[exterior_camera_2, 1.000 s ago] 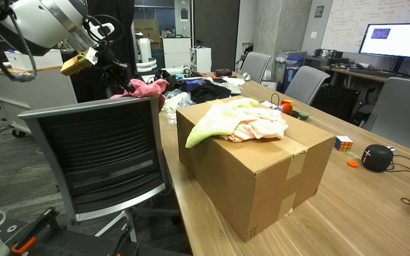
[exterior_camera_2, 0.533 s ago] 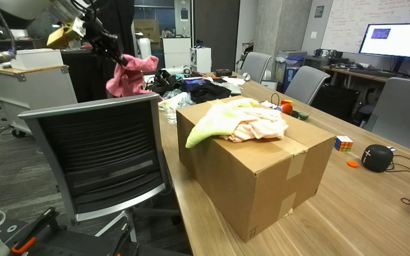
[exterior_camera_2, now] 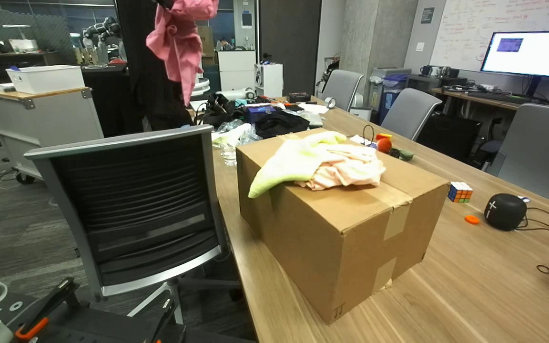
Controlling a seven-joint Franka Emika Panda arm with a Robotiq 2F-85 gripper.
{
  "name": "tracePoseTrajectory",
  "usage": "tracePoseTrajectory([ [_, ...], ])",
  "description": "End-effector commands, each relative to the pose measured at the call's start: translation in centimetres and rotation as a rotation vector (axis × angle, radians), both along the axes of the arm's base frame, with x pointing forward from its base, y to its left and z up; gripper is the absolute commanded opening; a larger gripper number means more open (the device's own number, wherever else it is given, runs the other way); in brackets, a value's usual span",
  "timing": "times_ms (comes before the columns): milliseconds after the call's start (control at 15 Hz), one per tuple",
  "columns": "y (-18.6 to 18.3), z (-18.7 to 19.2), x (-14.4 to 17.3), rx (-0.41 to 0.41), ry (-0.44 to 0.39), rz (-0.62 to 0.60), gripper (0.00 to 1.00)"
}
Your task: Remove all the clothes from the chair and put them on top of the box
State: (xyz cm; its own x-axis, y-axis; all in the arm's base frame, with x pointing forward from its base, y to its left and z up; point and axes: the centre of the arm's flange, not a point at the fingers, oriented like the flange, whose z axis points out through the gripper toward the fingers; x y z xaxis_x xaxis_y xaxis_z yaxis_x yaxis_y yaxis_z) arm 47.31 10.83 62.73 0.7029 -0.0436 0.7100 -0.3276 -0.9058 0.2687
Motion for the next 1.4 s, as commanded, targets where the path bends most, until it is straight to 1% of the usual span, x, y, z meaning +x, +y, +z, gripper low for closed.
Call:
tracePoseTrajectory([
  [0,-3.4,2.6,2.4,-0.033,0.002,-0.097,0.04],
  [267,-9.8,2.9,4.4,-0.049,0.028,-0.255,0.04],
  [467,-15.5,3.7,5.2,-0.030,0.047,-0.377,0.04],
  [800,-24.0,5.3,5.5,-0.048,-0.017,-0.597,0.04],
  [1000,-27.3,5.8,5.4,-0.050,-0.047,-0.688,0.04],
  [1067,-28.2,5.9,5.4,-0.057,-0.042,-0.704,0.33],
  [1133,-28.6,5.8,5.4,-0.061,-0.039,-0.718,0.35],
  [1200,-29.0,5.5,5.4,-0.061,-0.021,-0.716,0.40],
  [1267,-29.1,5.3,5.4,-0.061,-0.005,-0.714,0.49],
  [1333,-29.1,4.8,5.3,-0.057,0.025,-0.699,0.56],
])
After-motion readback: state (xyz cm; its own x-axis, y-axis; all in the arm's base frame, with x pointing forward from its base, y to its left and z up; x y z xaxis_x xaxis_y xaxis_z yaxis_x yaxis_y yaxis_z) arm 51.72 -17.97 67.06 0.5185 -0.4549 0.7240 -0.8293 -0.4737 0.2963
